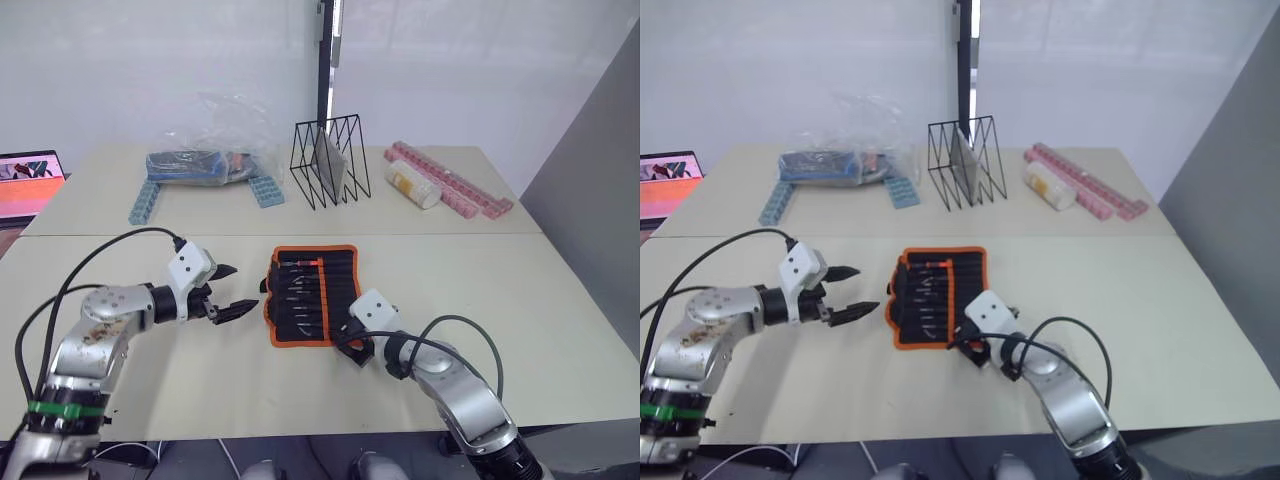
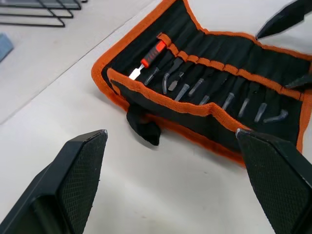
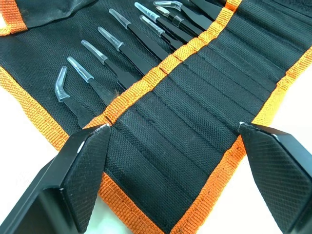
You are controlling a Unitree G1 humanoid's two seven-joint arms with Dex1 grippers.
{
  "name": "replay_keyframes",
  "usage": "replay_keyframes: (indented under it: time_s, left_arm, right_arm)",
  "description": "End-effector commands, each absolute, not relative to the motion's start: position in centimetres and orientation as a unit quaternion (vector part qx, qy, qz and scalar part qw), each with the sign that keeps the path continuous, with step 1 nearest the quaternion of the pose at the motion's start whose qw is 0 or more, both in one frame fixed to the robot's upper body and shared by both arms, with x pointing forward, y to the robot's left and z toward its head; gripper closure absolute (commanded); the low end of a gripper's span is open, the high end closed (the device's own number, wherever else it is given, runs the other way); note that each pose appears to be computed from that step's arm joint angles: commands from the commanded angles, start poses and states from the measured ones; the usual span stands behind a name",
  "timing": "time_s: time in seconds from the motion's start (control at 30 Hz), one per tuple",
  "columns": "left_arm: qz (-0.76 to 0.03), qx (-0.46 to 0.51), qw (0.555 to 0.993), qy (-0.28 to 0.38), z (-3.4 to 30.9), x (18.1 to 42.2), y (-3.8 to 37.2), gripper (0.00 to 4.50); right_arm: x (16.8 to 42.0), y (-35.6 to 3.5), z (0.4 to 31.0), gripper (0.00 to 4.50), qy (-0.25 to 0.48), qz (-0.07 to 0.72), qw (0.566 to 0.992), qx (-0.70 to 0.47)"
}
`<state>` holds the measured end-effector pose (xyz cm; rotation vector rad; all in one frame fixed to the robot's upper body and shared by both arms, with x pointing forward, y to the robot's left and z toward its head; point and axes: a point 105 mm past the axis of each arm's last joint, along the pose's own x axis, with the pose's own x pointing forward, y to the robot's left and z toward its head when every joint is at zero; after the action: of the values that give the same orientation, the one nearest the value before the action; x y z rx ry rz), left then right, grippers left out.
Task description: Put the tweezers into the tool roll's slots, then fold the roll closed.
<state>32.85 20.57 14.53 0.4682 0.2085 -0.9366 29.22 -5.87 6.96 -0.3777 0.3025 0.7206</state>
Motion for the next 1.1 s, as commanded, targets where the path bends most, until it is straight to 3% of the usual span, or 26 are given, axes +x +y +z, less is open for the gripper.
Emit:
replay_keyframes:
  time_s: [0.03,0.2,0.33,0.5,0.77,0.87,1.1]
  left_arm:
    - [-0.467,0.292,0.83,0.089,15.2,34.0,21.7,0.0]
    - [-0.48,0.448,0.752,0.057,15.5,36.9,22.0,0.0]
    - [-0.479,0.517,0.709,0.009,16.6,38.7,20.6,0.0]
    - [-0.494,0.589,0.638,-0.05,16.5,39.3,17.5,0.0]
    - [-0.495,0.635,0.588,-0.082,15.3,39.9,14.7,0.0]
    - [-0.49,0.647,0.578,-0.086,15.1,40.1,14.2,0.8]
    - [-0.494,0.665,0.555,-0.079,14.3,40.0,14.3,3.18]
  right_arm:
    - [27.7,-4.8,4.2,0.02,0.197,0.397,0.879,-0.176]
    - [27.8,-4.8,5.6,0.02,0.168,0.41,0.882,-0.159]
    - [27.5,-4.7,7.1,0.02,0.145,0.428,0.883,-0.132]
    - [27.1,-5.1,7.8,0.02,0.137,0.437,0.881,-0.124]
    - [27.0,-5.0,8.0,0.02,0.133,0.425,0.888,-0.119]
    - [26.8,-4.8,8.0,0.0,0.134,0.424,0.888,-0.117]
    - [26.6,-4.8,7.9,0.0,0.136,0.419,0.891,-0.114]
